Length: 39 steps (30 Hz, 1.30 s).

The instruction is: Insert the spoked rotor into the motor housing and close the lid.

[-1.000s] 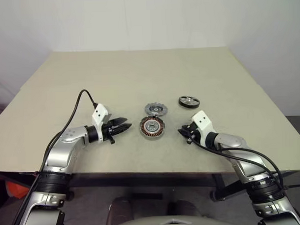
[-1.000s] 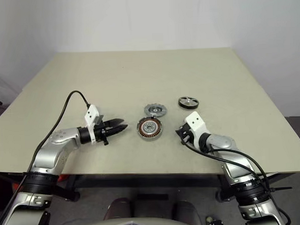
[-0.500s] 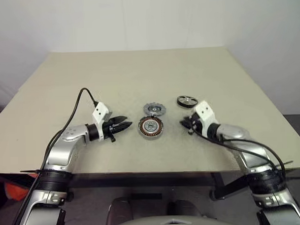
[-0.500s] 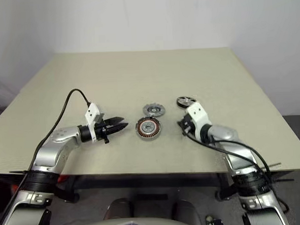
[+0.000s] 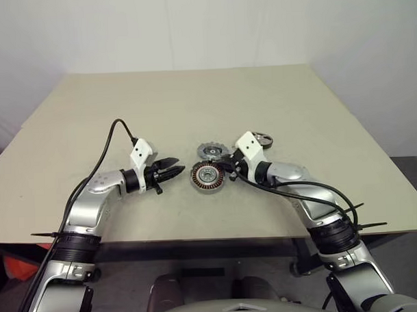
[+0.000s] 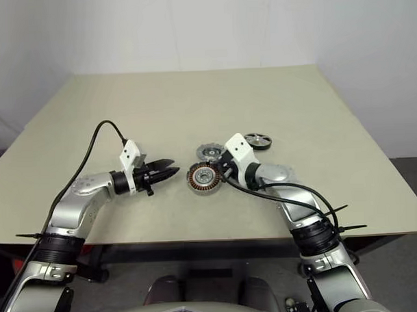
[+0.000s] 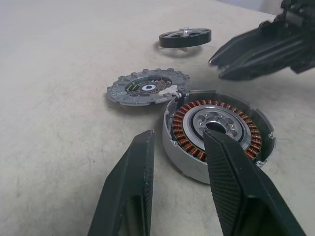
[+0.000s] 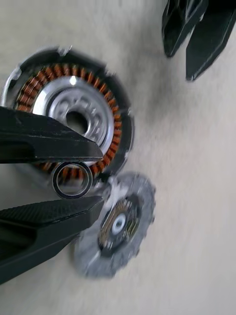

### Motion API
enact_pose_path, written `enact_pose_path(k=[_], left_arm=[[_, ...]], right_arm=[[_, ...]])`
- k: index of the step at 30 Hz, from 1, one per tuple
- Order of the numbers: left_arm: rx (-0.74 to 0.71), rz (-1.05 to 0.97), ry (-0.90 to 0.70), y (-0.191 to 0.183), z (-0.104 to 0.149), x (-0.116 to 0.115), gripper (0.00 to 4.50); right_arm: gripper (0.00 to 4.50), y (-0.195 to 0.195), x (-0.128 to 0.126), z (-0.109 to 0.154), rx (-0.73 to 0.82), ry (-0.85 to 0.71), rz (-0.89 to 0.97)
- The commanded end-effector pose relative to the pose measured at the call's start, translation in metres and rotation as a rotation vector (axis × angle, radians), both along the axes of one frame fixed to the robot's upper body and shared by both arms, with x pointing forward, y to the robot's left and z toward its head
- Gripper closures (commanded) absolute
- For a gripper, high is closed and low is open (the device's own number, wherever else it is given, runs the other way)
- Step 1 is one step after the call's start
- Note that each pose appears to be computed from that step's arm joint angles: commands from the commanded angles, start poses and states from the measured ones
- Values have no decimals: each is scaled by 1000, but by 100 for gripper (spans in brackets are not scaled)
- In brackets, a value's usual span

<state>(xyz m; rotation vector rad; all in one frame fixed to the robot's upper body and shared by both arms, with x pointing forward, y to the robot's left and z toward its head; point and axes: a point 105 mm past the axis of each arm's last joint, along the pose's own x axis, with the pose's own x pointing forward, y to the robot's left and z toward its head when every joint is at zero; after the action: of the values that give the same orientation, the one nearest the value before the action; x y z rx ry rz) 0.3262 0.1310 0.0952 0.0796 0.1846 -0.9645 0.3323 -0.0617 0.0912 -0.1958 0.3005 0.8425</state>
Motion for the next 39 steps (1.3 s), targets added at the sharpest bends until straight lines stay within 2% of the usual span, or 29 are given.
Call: enact_pose_path(k=[1,16,23,30,38,39], left_arm=[[-4,0,-40,1,12,-2,284],[24,-7,-33,1,7,-4,284],[26,-9,-34,-1,7,-3,284],[30,2,-37,1,7,1,284],[28,9,-33,0,4,2,284],[27,10,-33,0,4,2,284]], right_arm=[[393,11,0,5,14,-13,20],[393,29,-4,-19,8,56,37],[393,28,-3,-21,11,62,31],[165,32,-3,0,38,-8,69],[165,25,4,15,63,-39,43],[184,23,5,15,69,-34,32]])
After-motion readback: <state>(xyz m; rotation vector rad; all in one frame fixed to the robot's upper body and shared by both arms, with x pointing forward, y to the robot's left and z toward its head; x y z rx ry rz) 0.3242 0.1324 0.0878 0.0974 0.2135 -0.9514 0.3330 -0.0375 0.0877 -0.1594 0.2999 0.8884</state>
